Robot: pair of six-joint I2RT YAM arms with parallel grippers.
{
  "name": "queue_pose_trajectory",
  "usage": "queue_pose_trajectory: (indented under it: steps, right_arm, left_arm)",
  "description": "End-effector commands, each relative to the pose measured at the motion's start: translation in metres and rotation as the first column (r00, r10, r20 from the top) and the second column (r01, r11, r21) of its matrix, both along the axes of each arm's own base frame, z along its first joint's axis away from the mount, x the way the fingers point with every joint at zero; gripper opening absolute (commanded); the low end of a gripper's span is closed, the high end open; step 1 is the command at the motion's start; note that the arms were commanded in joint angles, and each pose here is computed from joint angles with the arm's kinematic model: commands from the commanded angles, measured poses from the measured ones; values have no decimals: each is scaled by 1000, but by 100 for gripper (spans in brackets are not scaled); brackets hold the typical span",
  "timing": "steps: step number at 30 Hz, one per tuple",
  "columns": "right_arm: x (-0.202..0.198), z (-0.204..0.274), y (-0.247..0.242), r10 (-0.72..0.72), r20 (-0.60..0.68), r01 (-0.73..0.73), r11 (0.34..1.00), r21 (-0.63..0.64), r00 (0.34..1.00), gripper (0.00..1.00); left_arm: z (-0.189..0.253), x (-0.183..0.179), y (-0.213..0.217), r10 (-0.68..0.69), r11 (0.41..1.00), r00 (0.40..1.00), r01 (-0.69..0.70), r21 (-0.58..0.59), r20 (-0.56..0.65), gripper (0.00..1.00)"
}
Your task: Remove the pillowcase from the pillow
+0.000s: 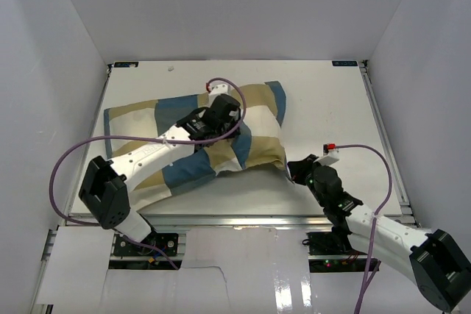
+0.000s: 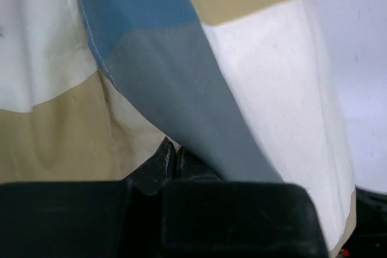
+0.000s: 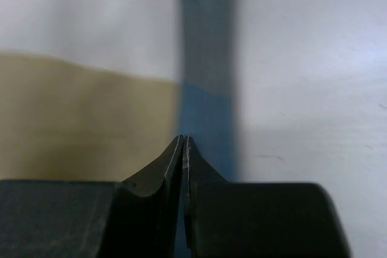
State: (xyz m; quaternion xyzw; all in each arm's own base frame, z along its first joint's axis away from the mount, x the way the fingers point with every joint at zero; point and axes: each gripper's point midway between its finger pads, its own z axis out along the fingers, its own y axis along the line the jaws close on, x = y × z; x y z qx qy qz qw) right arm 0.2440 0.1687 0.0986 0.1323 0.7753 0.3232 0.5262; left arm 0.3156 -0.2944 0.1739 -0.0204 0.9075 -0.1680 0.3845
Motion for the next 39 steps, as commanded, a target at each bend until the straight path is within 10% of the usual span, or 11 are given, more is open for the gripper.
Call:
queue_pose_trajectory:
  steps: [1, 7, 10, 15, 24, 39]
  right_arm:
    - [-18, -71, -40, -109, -170, 72, 974, -213, 979, 8]
    - [-19, -75, -44, -132, -183, 90, 971, -220, 974, 8]
    - [-16, -31, -5, 119, 21, -114, 980, -164, 993, 11]
    - [-21, 43, 33, 342, 204, -309, 935, -177, 917, 59]
    - [-34, 103, 67, 477, 361, -411, 877, -248, 801, 62]
    - [34, 112, 119, 223, 237, -113, 908, -403, 945, 64]
  left_arm:
    - [73, 46, 59, 221, 975, 951, -216, -45, 217, 0]
    - [98, 59, 70, 241, 970, 939, -225, -92, 246, 0]
    - [91, 52, 51, 157, 982, 964, -129, -138, 213, 0]
    - [59, 38, 30, 46, 984, 987, -18, -179, 154, 0]
    - [32, 28, 15, -15, 974, 995, 38, -225, 103, 0]
    - [22, 18, -5, -58, 957, 995, 79, -278, 83, 0]
